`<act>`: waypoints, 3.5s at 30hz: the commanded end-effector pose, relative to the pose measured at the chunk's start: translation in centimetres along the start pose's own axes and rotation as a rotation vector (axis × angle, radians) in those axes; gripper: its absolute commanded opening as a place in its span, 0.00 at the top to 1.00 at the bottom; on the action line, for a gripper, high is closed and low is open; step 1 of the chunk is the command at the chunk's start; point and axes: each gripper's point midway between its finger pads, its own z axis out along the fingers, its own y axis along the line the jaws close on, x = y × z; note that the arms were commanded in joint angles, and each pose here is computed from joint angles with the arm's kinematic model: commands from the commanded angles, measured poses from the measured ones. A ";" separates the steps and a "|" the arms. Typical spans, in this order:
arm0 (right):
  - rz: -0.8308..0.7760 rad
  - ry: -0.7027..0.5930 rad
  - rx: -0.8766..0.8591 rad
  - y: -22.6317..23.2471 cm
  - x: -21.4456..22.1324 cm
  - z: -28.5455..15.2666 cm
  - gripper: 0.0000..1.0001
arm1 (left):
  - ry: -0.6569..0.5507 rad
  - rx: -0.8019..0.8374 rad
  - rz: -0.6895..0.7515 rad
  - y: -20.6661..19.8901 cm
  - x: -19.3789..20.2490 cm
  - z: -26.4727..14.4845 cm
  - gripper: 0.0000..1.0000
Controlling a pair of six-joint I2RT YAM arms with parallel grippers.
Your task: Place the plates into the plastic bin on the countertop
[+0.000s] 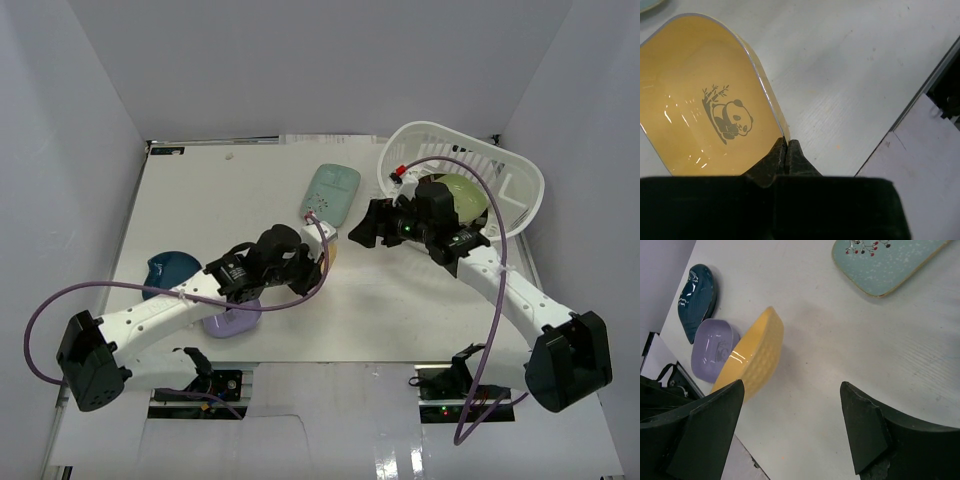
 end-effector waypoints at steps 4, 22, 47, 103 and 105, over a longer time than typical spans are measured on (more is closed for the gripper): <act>-0.066 0.068 -0.107 2.6 -0.7 0.6 0.16 | 0.023 0.162 0.123 -2.9 1.2 -0.2 1.00; -0.072 0.364 -0.062 2.8 8.2 4.2 0.43 | 0.064 0.128 0.207 -3.9 2.3 0.9 1.00; 0.233 -0.563 0.843 -20.1 -13.1 -15.3 0.92 | -0.288 -0.304 0.020 2.7 -3.5 -6.5 0.02; -0.015 0.246 -0.075 15.4 19.5 18.8 0.85 | -0.698 -0.756 -0.356 12.5 -5.5 -18.5 0.02; -0.029 0.180 -0.063 15.4 17.1 17.2 0.91 | -0.696 -0.754 -0.355 12.5 -5.5 -18.4 0.02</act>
